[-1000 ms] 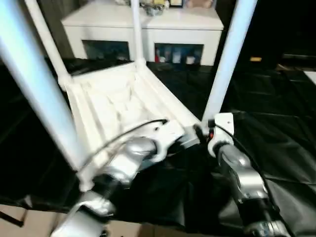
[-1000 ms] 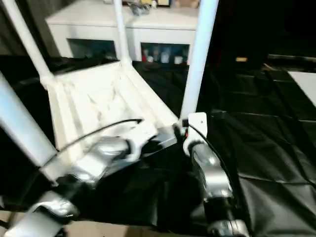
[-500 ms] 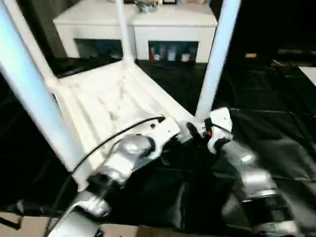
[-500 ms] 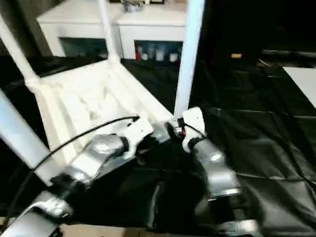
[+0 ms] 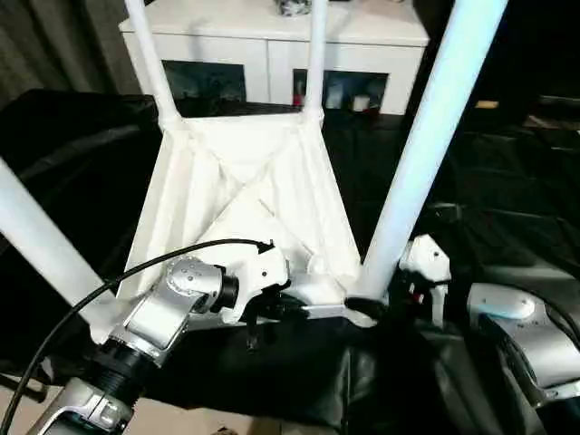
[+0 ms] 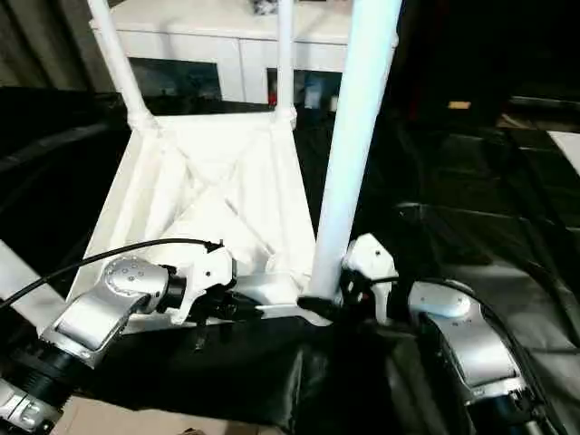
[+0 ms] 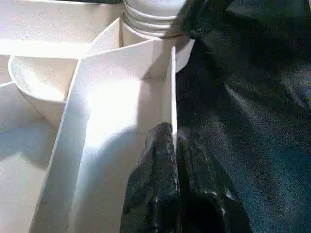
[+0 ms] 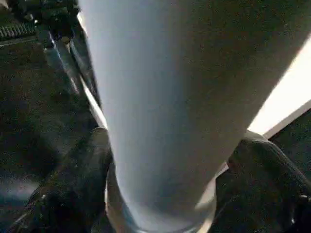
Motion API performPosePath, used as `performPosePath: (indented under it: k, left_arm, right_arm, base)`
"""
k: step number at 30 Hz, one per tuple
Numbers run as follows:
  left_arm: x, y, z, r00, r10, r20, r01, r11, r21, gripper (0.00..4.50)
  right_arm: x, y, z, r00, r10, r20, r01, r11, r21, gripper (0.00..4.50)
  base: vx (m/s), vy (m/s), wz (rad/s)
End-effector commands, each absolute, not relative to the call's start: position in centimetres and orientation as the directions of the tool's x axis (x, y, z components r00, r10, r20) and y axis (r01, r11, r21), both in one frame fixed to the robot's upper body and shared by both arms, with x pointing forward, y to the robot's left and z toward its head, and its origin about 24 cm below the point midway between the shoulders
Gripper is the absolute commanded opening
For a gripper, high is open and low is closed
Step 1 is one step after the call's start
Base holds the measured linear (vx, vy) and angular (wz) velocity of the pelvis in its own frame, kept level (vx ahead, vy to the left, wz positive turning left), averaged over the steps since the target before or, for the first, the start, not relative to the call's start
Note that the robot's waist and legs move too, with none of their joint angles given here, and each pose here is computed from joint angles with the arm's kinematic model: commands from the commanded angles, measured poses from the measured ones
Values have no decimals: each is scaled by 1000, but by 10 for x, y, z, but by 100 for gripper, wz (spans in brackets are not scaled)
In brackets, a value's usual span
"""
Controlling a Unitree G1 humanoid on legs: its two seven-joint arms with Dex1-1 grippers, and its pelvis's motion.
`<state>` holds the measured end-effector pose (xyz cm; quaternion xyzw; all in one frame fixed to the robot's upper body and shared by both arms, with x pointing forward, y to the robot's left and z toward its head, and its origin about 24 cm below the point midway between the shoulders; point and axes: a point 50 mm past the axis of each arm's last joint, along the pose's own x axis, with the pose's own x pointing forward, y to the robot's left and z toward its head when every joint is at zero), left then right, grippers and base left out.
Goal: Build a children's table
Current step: Rotate leg to tighten
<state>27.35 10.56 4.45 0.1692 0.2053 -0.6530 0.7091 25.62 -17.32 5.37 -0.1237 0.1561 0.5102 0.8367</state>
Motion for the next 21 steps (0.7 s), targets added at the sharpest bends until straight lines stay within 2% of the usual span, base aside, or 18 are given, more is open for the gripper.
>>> performPosePath:
  k: [1,3,5,6,13,19,20,21]
  left_arm:
    - [265,97,38,-12,-867,-499,997,29,-74,0]
    - [266,100,39,-1,-864,-503,997,37,-65,0]
    - [268,103,40,10,-860,-511,998,43,-54,0]
    - [269,104,41,10,-859,-512,998,43,-52,0]
    - [270,105,41,14,-859,-512,997,49,-55,0]
    - [269,106,41,12,-861,-508,997,50,-61,0]
    - [270,106,38,35,-860,-509,994,81,-67,0]
    - [270,106,38,35,-860,-509,994,81,-67,0]
  right_arm:
    - [253,-169,51,395,826,-403,-908,417,-35,387]
    - [251,-169,51,376,833,-405,-915,403,-20,358]
    - [252,-172,52,373,835,-404,-914,406,-5,348]
    - [252,-172,52,373,836,-403,-914,406,-3,327]
    - [251,-172,49,368,840,-398,-908,416,39,276]
    - [252,-172,50,383,842,-380,-900,433,53,270]
    - [257,-171,48,457,825,-332,-858,507,78,270]
    - [257,-171,48,457,825,-332,-858,507,78,270]
  base:
    - [0,0,0]
    - [0,0,0]
    - [0,0,0]
    - [0,0,0]
    - [0,0,0]
    - [0,0,0]
    - [0,0,0]
    - [0,0,0]
